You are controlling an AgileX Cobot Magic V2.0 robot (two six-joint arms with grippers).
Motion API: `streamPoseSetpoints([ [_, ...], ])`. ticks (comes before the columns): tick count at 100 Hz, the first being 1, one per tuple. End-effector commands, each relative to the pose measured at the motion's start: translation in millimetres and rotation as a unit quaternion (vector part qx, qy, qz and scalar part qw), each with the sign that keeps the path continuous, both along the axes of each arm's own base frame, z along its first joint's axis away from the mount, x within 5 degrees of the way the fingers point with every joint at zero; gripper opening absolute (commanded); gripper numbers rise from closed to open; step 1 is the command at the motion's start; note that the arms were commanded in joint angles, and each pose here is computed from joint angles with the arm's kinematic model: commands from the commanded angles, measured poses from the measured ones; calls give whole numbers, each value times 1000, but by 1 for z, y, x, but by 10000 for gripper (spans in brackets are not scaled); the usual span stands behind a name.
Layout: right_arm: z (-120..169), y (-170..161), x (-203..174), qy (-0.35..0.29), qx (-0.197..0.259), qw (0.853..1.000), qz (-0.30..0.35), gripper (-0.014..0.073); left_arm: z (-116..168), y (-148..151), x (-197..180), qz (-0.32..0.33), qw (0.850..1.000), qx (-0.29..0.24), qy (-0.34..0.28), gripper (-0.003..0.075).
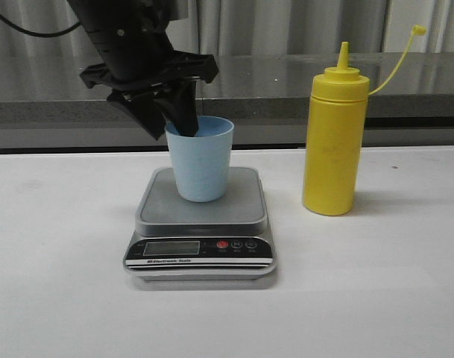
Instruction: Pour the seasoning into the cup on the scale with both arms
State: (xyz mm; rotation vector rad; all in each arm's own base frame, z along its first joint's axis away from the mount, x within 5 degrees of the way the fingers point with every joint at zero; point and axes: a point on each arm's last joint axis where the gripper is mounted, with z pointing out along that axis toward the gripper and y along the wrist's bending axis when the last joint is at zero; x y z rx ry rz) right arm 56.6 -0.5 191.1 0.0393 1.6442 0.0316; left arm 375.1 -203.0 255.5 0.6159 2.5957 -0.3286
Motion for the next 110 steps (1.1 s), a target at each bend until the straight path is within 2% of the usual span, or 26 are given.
streamPoseSetpoints([
  [1, 15, 0, -2, -60, -8, 998, 0, -61, 53, 3, -9, 8, 996, -48, -70, 347],
  [12, 15, 0, -2, -60, -8, 998, 0, -61, 69, 11, -16, 14, 994, -58, -92, 342],
  [37, 15, 0, -2, -60, -8, 998, 0, -61, 91, 40, -45, 38, 986, -80, -142, 227],
  [61, 15, 0, -2, -60, -8, 998, 0, -61, 109, 75, -85, 67, 973, -99, -195, 226],
  [83, 15, 0, -2, -60, -8, 998, 0, -61, 113, 109, -129, 97, 962, -109, -233, 151],
  [110, 15, 0, -2, -61, -8, 998, 0, -61, 104, 142, -193, 123, 945, -120, -279, 112],
])
